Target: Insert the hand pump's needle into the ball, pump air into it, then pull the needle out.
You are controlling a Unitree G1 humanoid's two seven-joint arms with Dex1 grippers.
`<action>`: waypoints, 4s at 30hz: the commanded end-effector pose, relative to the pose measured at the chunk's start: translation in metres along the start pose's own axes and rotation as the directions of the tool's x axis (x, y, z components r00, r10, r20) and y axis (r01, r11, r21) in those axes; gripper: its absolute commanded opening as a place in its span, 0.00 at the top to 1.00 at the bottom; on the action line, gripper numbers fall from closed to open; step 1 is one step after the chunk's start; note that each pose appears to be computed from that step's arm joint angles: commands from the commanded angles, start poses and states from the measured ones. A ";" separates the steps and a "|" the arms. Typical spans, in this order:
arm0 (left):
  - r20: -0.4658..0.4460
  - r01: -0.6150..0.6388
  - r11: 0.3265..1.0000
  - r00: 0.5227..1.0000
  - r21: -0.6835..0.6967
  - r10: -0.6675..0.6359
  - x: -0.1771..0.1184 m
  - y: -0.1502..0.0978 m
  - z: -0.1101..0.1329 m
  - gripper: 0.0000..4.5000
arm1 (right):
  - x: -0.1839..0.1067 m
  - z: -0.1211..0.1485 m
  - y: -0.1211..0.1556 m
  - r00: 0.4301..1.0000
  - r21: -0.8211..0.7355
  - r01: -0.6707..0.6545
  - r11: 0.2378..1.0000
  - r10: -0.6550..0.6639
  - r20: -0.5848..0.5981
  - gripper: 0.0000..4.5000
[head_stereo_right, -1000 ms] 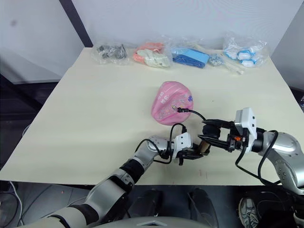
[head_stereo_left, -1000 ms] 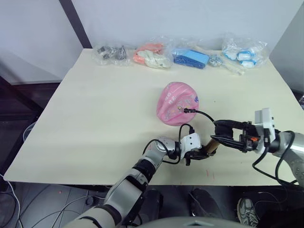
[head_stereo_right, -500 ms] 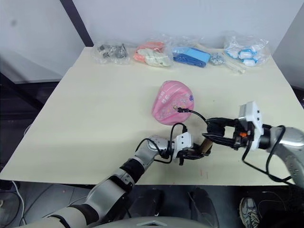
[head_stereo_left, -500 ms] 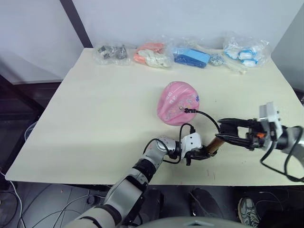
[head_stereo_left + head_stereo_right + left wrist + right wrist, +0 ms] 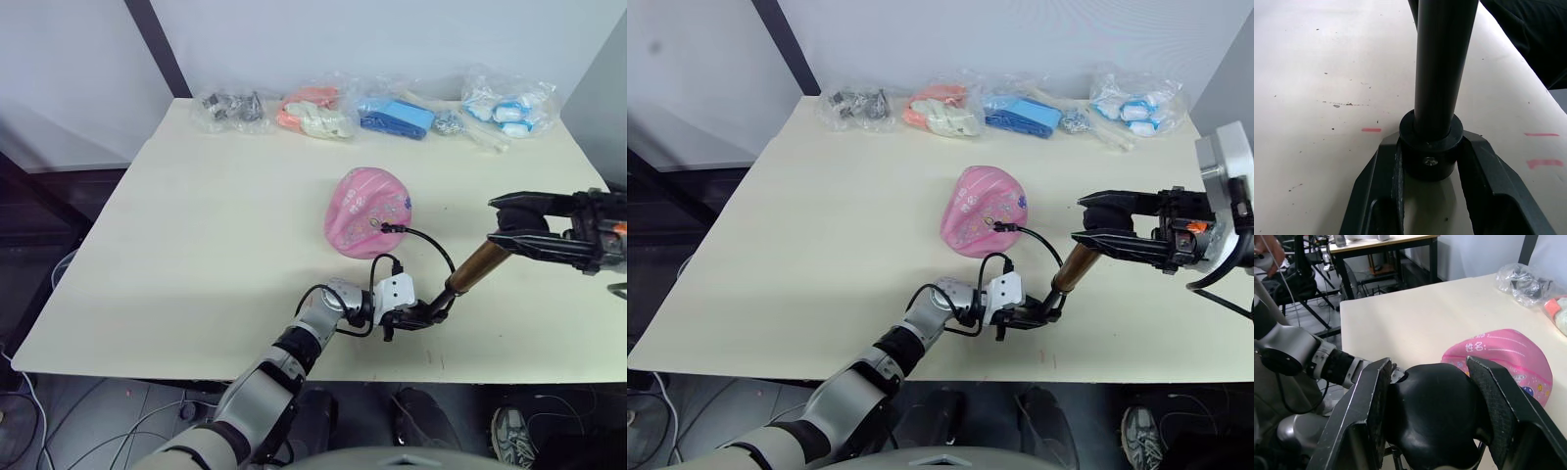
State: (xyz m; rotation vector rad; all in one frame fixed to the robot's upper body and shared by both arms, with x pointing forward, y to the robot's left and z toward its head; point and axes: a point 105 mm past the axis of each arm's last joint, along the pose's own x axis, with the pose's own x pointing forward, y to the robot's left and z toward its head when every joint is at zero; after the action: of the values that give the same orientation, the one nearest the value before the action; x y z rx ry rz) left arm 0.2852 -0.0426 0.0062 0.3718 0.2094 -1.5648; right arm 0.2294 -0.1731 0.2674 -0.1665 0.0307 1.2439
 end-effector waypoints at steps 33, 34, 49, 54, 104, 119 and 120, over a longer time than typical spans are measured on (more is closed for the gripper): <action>-0.083 0.030 0.997 0.996 -0.064 -0.035 -0.005 -0.012 -0.026 0.77 | 0.044 -0.148 0.005 0.983 0.088 0.078 0.993 -0.062 -0.170 0.57; -0.083 0.030 0.997 0.996 -0.064 -0.036 -0.005 -0.011 -0.026 0.77 | 0.043 -0.148 0.004 0.983 0.080 0.084 0.993 -0.070 -0.168 0.57; -0.086 0.039 0.997 0.995 -0.070 -0.045 -0.005 -0.015 -0.029 0.77 | 0.010 -0.031 0.007 0.999 -0.032 0.022 0.999 -0.024 -0.048 0.57; -0.084 0.040 0.997 0.995 -0.071 -0.046 -0.004 -0.016 -0.028 0.77 | 0.000 0.000 0.004 0.999 -0.058 0.034 0.998 -0.035 -0.022 0.57; -0.080 0.039 0.997 0.996 -0.069 -0.044 -0.003 -0.017 -0.028 0.77 | 0.022 -0.052 0.010 0.996 -0.020 -0.009 1.000 0.007 -0.088 0.57; -0.082 0.048 0.997 0.995 -0.069 -0.053 0.000 -0.018 -0.028 0.77 | -0.007 0.037 0.010 1.000 -0.055 -0.014 0.998 0.013 -0.012 0.57; -0.081 0.049 0.996 0.995 -0.068 -0.054 0.000 -0.018 -0.028 0.77 | -0.007 0.038 0.010 1.000 -0.049 -0.015 0.999 0.015 -0.013 0.57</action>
State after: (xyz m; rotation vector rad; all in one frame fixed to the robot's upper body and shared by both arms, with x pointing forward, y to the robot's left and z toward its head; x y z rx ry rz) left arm 0.2783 -0.0438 0.0030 0.3736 0.2154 -1.5915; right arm 0.2221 -0.1688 0.2834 -0.1853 0.0939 1.2659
